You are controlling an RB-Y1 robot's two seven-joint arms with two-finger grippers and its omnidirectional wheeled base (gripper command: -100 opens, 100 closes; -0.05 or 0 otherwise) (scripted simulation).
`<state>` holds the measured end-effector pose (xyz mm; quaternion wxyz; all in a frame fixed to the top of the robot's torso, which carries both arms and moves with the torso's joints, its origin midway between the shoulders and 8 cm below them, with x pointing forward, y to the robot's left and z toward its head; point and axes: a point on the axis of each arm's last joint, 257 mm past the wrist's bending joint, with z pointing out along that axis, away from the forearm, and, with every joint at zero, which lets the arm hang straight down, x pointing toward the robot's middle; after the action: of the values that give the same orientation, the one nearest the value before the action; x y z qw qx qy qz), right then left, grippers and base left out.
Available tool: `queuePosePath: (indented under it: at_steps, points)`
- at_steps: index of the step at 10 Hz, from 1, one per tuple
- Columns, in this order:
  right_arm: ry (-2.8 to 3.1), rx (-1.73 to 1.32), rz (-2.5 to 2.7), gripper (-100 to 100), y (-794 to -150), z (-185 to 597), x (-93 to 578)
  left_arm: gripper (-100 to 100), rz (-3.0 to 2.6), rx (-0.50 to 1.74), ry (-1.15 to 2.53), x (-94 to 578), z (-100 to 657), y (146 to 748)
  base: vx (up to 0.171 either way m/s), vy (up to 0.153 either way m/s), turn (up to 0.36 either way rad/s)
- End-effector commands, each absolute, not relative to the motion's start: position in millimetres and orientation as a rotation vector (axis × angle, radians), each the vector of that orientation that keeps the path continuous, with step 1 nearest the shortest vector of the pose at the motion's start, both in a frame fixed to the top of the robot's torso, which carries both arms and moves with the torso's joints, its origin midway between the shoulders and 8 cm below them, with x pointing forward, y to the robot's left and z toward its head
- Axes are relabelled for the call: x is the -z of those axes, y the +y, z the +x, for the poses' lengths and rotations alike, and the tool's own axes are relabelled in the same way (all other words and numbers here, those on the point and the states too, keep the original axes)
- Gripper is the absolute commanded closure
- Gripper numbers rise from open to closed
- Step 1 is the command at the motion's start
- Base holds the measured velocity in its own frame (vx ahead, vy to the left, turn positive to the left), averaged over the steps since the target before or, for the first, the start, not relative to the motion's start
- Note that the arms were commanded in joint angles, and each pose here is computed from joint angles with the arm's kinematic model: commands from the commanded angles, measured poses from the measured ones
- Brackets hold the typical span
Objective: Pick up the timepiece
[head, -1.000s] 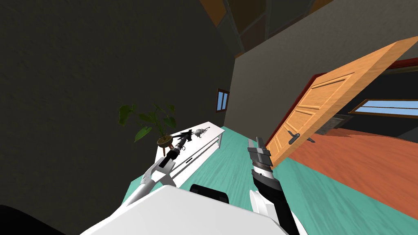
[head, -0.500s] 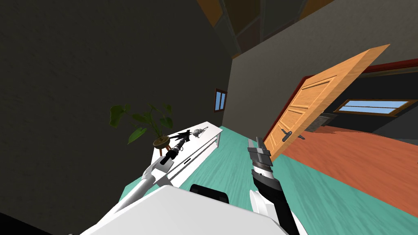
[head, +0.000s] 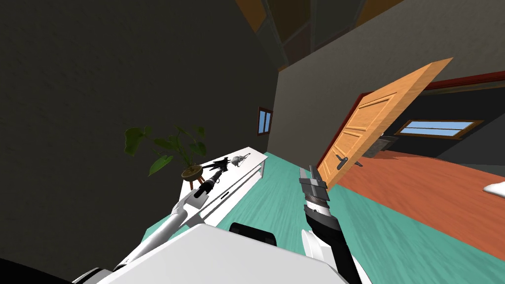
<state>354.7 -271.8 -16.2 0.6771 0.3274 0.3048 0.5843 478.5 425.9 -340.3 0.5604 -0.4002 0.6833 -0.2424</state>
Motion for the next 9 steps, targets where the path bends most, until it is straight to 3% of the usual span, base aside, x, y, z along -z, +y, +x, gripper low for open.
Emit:
queuePosePath:
  at_steps: [1,9]
  points:
    - [0.685,-1.313,0.736,0,-271.8,354.7,16.2,-100,-0.978,0.498,1.662,360.6,474.0,443.7,0.008,-0.026,-0.112]
    - [0.685,-1.313,0.736,0,-271.9,354.7,16.2,-100,-1.098,0.266,1.801,422.3,446.8,504.5,0.011,-0.017,-0.058]
